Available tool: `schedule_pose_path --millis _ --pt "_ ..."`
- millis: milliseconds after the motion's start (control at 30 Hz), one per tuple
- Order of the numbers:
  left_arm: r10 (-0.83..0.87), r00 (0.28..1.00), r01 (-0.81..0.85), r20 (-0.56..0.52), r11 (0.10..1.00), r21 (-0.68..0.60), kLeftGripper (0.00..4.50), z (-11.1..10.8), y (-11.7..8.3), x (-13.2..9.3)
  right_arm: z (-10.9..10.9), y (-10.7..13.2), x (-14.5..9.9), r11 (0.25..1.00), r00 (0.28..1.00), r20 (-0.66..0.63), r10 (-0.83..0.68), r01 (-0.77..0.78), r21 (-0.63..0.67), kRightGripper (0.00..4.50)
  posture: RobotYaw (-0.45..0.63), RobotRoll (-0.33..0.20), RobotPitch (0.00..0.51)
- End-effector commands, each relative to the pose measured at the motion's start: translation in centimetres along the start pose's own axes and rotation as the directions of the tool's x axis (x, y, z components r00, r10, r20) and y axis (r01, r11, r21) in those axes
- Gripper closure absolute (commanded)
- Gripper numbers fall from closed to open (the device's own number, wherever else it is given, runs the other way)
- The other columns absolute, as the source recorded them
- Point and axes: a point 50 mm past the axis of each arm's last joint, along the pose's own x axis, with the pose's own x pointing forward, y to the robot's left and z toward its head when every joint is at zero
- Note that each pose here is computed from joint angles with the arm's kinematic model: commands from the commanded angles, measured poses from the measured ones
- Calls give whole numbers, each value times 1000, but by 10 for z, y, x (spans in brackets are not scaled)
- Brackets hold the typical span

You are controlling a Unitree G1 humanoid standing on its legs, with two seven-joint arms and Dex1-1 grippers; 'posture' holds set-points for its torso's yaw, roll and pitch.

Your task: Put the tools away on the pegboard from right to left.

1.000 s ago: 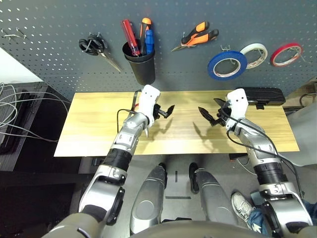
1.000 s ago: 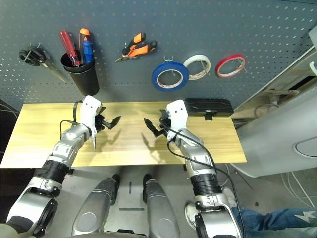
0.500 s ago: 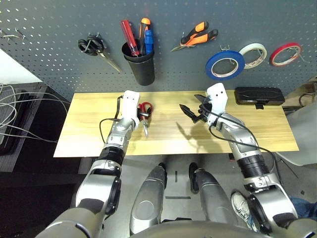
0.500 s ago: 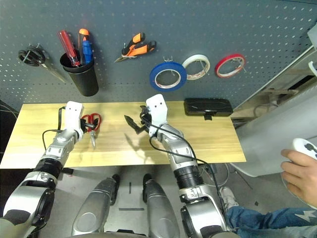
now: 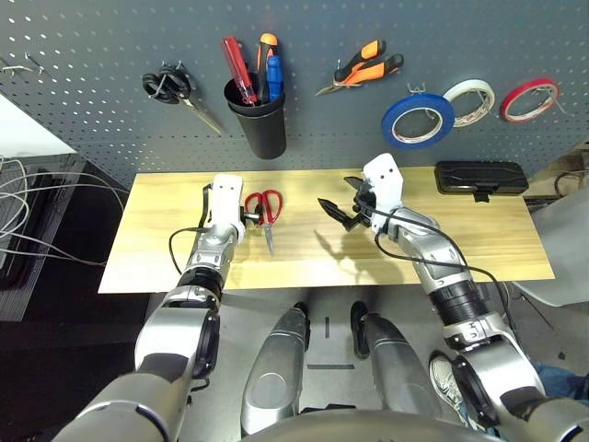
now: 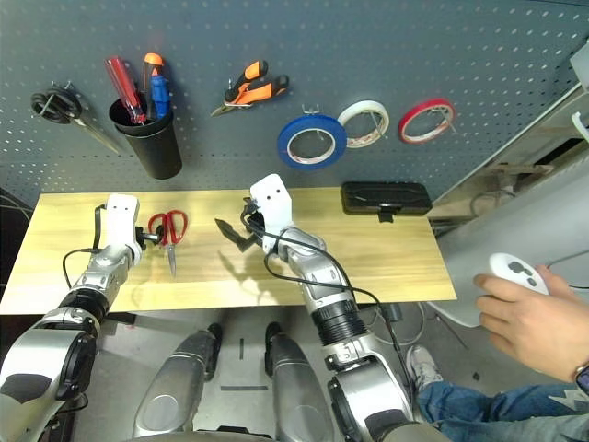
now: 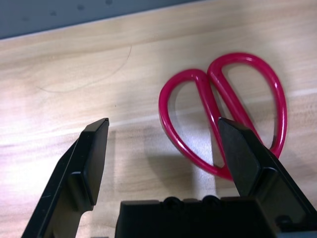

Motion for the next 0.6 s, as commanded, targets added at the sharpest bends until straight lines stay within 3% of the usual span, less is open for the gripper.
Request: schedule_pose_path --millis 33,200,300,600 --pt "7 998 -7 -63 1000 7 24 -18 -1 -3 -3 9 -1 1000 999 -17 30 -30 -3 0 -11 0 264" --pt "-9 992 10 -129 1000 13 24 -28 -4 -5 -1 13 -3 999 999 -20 42 -42 -9 0 -21 0 263" --pt "-23 984 23 -179 1000 2 592 -34 -7 -5 1 13 -4 999 999 -19 43 -43 -9 0 -26 0 267" --pt "-60 945 40 -321 997 -67 3562 -54 -11 -11 1 13 -5 999 999 -25 39 -39 -7 0 -32 0 271"
